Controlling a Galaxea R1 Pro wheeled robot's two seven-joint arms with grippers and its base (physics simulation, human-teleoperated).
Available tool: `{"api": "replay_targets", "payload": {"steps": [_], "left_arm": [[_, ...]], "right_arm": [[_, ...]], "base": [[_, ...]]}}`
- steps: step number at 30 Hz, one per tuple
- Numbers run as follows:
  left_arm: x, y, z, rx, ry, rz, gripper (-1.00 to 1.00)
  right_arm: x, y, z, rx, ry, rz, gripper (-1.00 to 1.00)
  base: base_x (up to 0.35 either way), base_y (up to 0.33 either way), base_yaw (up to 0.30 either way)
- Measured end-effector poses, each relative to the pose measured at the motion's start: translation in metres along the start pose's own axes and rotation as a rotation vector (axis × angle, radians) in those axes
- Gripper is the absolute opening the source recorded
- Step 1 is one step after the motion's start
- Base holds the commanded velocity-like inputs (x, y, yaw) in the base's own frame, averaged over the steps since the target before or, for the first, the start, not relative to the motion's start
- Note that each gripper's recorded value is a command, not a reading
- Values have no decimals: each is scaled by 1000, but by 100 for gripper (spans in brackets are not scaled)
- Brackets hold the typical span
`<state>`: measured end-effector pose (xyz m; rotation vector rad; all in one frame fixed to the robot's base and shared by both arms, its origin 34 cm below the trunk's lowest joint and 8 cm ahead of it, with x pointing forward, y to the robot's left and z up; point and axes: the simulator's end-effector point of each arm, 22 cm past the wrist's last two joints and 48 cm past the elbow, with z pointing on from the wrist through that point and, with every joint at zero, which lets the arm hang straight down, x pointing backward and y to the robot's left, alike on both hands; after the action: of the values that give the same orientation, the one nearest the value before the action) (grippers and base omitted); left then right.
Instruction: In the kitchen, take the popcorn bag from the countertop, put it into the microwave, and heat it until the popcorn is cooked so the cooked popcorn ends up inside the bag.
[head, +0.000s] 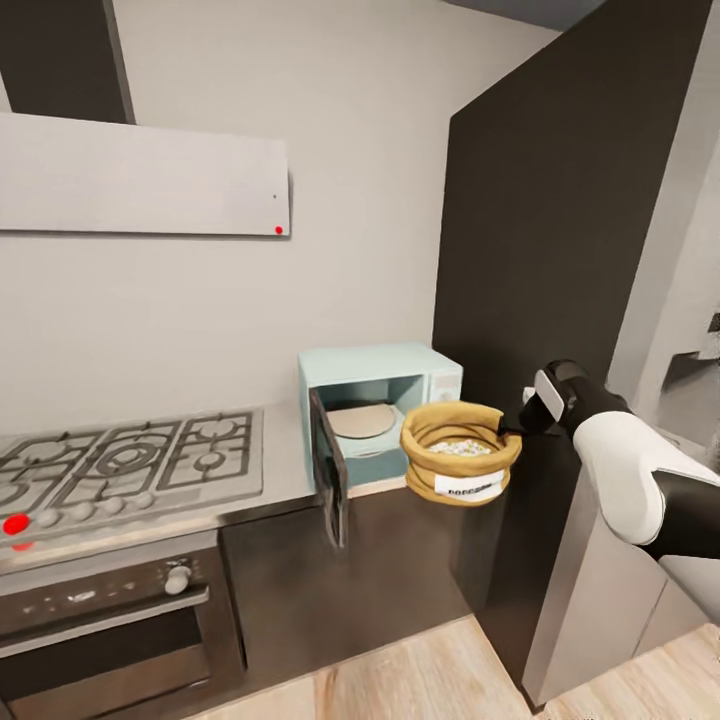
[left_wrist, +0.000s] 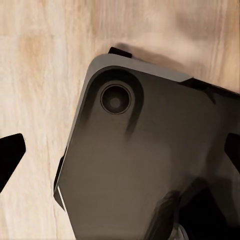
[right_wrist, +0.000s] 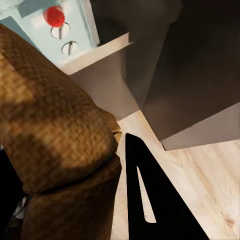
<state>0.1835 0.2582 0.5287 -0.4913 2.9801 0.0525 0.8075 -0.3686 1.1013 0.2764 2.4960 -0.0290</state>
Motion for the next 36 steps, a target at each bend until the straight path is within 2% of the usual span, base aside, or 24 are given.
{"api": "replay_targets", "payload": {"steps": [16, 23, 32, 36], "left_arm": [[0, 0, 0, 0, 0, 1, 100], [0, 0, 0, 0, 0, 0, 100], [0, 0, 0, 0, 1, 0, 100], [0, 0, 0, 0, 0, 0, 100]], "right_arm": [[-2, -1, -1, 2, -6, 1, -100], [-3, -2, -1, 3, -7, 3, -100], [-2, -3, -1, 8, -6, 0, -100], [-3, -3, -1, 7, -7, 1, -100]], "base": [[113, 250, -7], [17, 23, -12], [0, 0, -218], [0, 0, -54]]}}
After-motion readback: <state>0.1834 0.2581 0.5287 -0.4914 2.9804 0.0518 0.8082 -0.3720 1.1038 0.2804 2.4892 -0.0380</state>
